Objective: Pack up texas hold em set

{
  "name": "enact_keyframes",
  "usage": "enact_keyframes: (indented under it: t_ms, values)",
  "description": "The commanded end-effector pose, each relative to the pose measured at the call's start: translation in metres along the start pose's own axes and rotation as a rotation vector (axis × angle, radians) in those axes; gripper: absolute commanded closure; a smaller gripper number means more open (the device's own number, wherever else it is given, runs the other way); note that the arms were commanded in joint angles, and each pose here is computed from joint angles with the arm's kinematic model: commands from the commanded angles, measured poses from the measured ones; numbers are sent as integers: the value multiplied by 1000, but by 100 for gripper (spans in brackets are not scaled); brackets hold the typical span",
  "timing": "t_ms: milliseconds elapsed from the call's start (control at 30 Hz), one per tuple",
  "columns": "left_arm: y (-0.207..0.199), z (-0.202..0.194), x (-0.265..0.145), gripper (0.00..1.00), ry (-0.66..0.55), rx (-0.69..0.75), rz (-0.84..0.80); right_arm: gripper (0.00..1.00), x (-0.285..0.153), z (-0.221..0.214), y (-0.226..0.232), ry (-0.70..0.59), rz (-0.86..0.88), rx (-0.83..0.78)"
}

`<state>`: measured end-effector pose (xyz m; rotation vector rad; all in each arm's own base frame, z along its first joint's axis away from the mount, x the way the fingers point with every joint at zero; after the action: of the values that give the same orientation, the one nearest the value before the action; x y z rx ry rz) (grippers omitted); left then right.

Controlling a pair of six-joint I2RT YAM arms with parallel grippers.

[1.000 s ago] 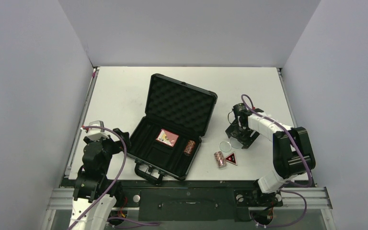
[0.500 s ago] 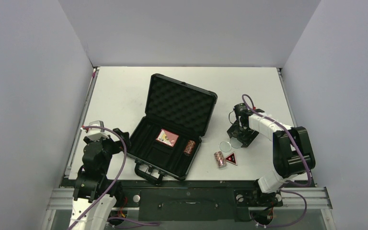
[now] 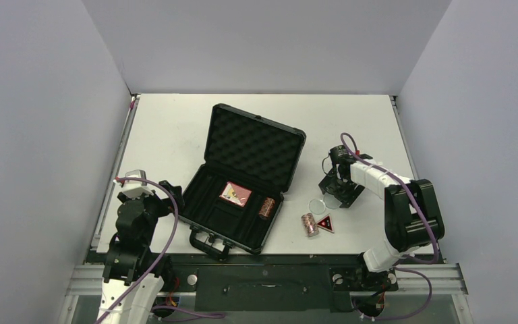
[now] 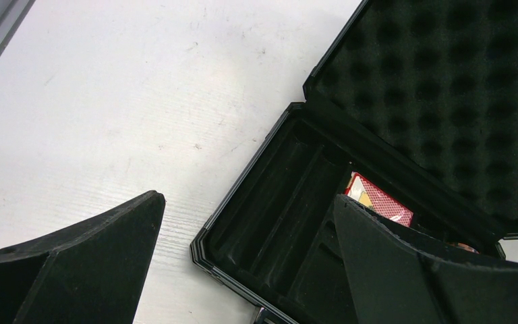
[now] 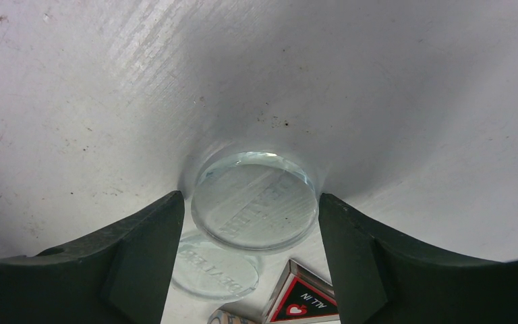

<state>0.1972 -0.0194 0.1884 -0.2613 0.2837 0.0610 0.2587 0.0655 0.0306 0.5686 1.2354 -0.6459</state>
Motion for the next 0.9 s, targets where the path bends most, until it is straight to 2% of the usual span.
enact_keyframes:
  t_ms: [0,867]
  values:
    - [-3,16,-1,4,-68,-9,-12,31,9,-8,-15,19,-39,-8]
    - [-3,17,-1,4,-72,-10,-11,34,9,-22,-19,29,-84,-129]
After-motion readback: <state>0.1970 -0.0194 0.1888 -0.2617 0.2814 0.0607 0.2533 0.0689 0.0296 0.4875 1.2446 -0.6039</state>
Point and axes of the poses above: each gripper's point midway between its finger pads, its own x axis out along the fingers, its own y axis along the line the jaws close on, z = x × y, the point moved 2 cm from there along -x, back along the fingers, and after that the axes turned 4 degrees about x, right-handed, at the moved point
